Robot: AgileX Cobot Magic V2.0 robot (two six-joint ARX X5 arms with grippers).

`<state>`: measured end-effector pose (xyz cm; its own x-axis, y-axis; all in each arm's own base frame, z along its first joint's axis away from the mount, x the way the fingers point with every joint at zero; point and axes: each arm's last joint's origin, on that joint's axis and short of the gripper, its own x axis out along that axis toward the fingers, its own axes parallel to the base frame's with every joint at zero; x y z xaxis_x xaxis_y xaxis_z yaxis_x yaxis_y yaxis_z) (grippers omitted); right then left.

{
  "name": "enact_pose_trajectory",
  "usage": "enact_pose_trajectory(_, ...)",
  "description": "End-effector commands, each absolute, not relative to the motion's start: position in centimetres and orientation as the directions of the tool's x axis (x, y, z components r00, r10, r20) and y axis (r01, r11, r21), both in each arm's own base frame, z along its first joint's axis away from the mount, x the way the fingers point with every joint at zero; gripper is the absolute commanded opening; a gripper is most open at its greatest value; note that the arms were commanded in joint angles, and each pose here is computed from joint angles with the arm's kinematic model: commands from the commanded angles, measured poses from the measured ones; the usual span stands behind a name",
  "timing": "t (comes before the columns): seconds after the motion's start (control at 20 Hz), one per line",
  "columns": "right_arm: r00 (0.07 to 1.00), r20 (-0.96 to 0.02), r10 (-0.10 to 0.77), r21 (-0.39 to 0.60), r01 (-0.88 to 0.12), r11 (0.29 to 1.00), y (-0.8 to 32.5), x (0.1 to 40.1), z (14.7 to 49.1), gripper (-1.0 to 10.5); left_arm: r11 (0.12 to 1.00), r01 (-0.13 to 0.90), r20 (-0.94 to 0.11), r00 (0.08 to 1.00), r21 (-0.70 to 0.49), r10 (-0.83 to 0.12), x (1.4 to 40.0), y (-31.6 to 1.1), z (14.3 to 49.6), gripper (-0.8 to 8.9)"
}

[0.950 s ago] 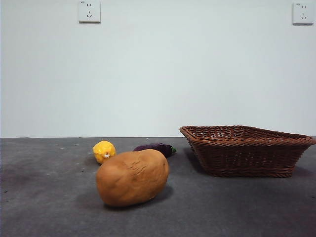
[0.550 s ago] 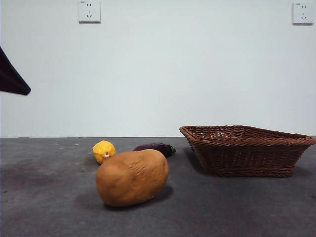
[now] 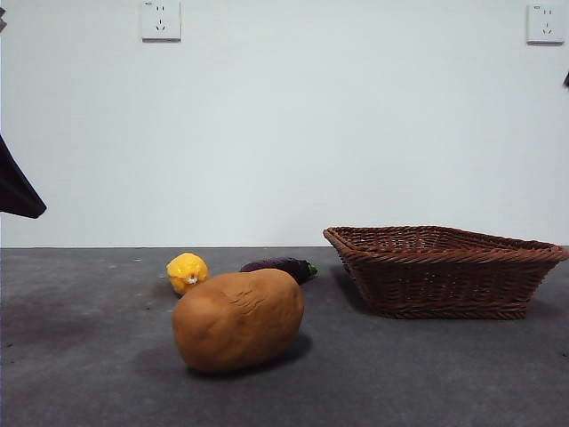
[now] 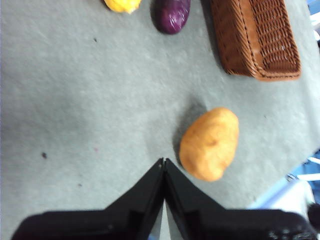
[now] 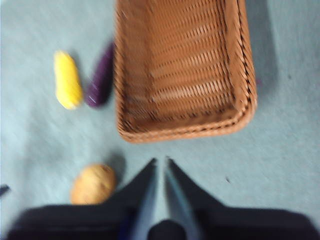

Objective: Help me put the vegetables on the table into the basket

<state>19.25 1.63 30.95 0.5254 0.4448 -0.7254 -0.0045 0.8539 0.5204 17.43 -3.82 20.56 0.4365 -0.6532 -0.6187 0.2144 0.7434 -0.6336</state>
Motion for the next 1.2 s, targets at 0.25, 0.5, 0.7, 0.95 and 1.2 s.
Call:
enact_pose_trajectory(0.25,0.358,-0.833,0.422,0.435,-0.048,0.899,1.7,26.9,29.6,6.4,0.713,0.261,-0.609,0.383,-0.650,-0.695,17.5,-4.4,20.4,-0.03)
enact_pose_trajectory(0.5,0.336,-0.882,0.329,0.341,-0.025,0.940,1.6,32.7,28.5,6.3,0.708,0.275,-0.610,0.366,-0.651,-0.703,17.4,-4.8,20.4,-0.03)
enact_pose_trajectory(0.7,0.299,-0.898,0.322,0.328,-0.030,0.944,1.7,36.9,26.3,6.3,0.709,0.276,-0.612,0.365,-0.649,-0.702,17.4,-4.8,20.4,-0.03)
enact_pose_trajectory(0.95,0.237,-0.917,0.320,0.322,-0.031,0.946,1.7,40.6,23.0,6.2,0.710,0.266,-0.617,0.359,-0.652,-0.701,17.3,-4.8,20.3,-0.03)
enact_pose_trajectory(1.2,0.188,-0.928,0.321,0.323,-0.019,0.946,1.8,42.6,20.4,4.3,0.713,0.248,-0.629,0.342,-0.656,-0.698,17.1,-4.8,20.2,-0.03)
